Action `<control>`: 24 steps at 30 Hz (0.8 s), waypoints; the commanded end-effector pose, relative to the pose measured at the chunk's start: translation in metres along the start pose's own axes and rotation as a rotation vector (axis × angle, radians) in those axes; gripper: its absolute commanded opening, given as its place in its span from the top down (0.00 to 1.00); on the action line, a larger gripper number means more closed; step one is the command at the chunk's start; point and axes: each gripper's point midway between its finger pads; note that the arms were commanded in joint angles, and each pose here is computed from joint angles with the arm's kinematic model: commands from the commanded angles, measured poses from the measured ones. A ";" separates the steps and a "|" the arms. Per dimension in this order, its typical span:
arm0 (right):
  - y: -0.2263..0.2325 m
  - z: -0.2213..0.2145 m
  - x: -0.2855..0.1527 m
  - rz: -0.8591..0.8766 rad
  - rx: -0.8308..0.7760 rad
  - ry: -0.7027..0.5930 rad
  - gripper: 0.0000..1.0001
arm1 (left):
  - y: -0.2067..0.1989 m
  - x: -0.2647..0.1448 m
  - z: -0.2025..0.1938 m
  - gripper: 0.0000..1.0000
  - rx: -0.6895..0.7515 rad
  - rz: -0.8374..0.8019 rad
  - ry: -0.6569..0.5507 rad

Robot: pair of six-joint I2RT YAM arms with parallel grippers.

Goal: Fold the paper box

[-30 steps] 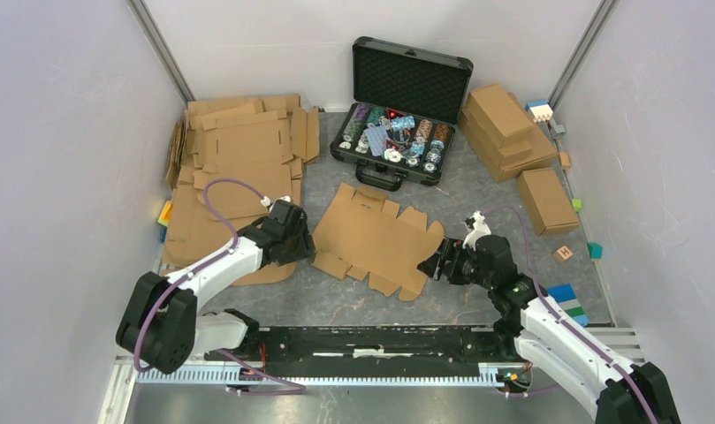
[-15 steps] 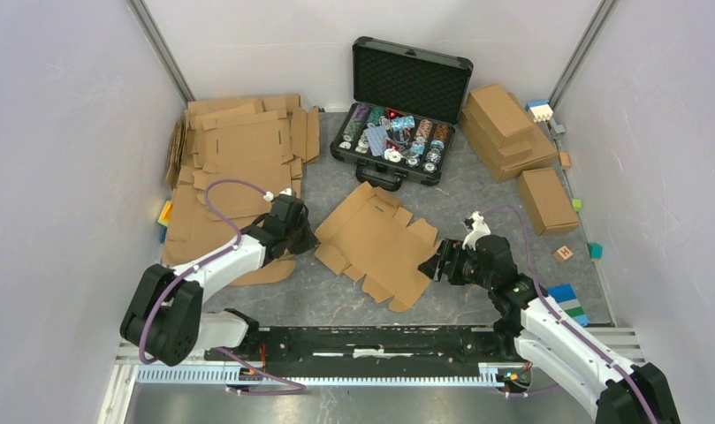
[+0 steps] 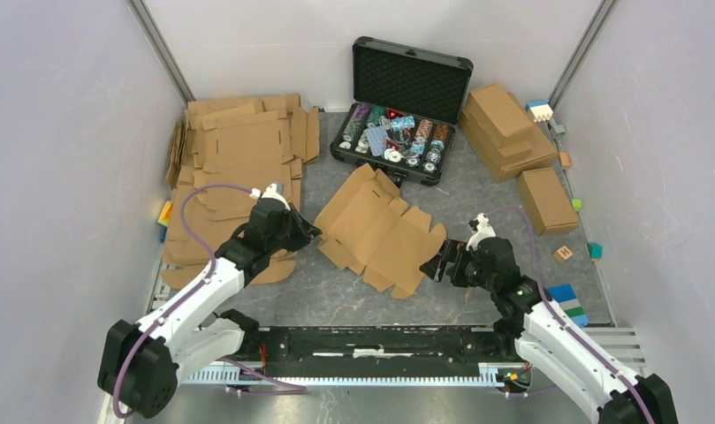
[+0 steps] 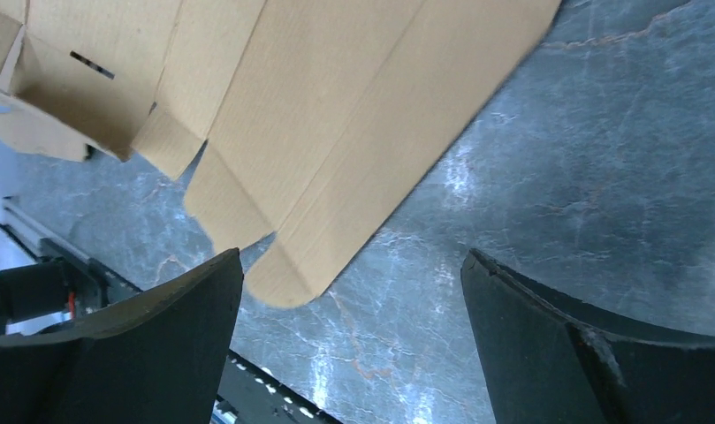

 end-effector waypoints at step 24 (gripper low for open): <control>0.048 0.002 0.014 0.311 0.265 -0.045 0.15 | -0.031 -0.040 -0.015 0.98 -0.064 -0.141 0.103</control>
Point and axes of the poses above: each gripper's point midway between its finger pads, its own x axis out along the fingers, its own y axis along the line the jaws close on, z = x × y, and after that the axes turned 2 degrees about -x, right-handed
